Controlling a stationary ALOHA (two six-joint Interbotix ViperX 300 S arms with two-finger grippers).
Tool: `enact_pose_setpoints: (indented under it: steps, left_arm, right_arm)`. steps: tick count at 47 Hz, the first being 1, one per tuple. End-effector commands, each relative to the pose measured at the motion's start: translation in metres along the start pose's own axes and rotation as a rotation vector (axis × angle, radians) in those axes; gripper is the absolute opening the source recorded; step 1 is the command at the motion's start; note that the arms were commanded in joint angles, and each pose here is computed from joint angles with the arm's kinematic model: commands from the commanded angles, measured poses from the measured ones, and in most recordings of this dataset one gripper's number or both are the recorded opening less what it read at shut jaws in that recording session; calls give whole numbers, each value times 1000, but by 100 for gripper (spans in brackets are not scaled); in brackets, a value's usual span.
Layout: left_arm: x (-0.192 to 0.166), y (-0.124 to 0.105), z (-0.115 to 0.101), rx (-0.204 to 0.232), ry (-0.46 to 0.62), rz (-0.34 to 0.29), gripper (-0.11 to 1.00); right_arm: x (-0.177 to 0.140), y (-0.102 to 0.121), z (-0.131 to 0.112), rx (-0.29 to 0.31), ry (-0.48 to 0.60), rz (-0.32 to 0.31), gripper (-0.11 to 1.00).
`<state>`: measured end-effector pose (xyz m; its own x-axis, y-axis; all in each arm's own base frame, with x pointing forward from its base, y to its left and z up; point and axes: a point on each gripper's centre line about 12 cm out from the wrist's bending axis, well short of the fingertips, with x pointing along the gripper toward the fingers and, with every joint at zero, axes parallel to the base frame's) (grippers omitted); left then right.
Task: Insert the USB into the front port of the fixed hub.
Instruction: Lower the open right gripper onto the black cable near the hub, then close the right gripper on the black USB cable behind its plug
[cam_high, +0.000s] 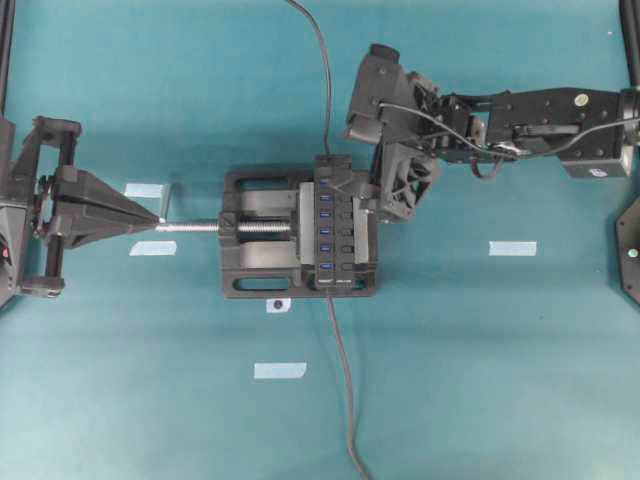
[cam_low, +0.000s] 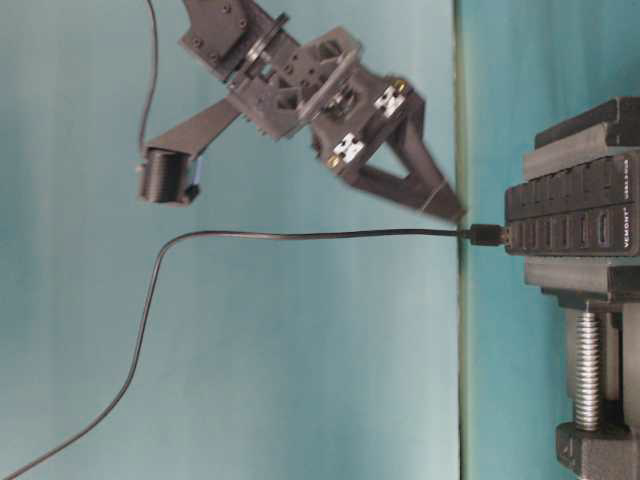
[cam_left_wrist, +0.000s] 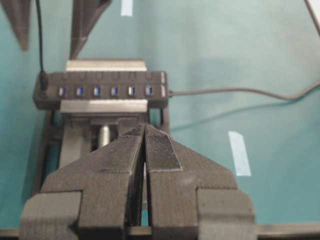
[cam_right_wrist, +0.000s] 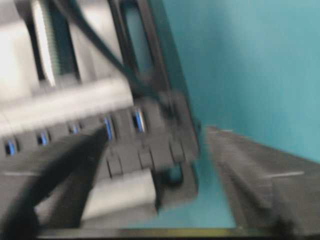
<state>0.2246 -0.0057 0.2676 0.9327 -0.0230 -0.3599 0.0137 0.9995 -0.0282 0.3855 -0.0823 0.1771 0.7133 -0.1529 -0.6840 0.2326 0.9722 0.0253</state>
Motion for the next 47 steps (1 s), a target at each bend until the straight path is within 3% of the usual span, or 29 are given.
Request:
enact_pose_setpoints:
  steps: [1, 32, 47]
  left_arm:
    - [-1, -1, 5, 6, -29, -3, 0]
    - [-2, -1, -2, 4, -21, -3, 0]
    - [-2, -1, -3, 4, -17, -3, 0]
  right_arm:
    - [-5, 2, 15, -9, -55, 5, 89]
    - [9, 2, 17, -11, -47, 4, 82]
    - [9, 4, 19, -14, -46, 7, 50]
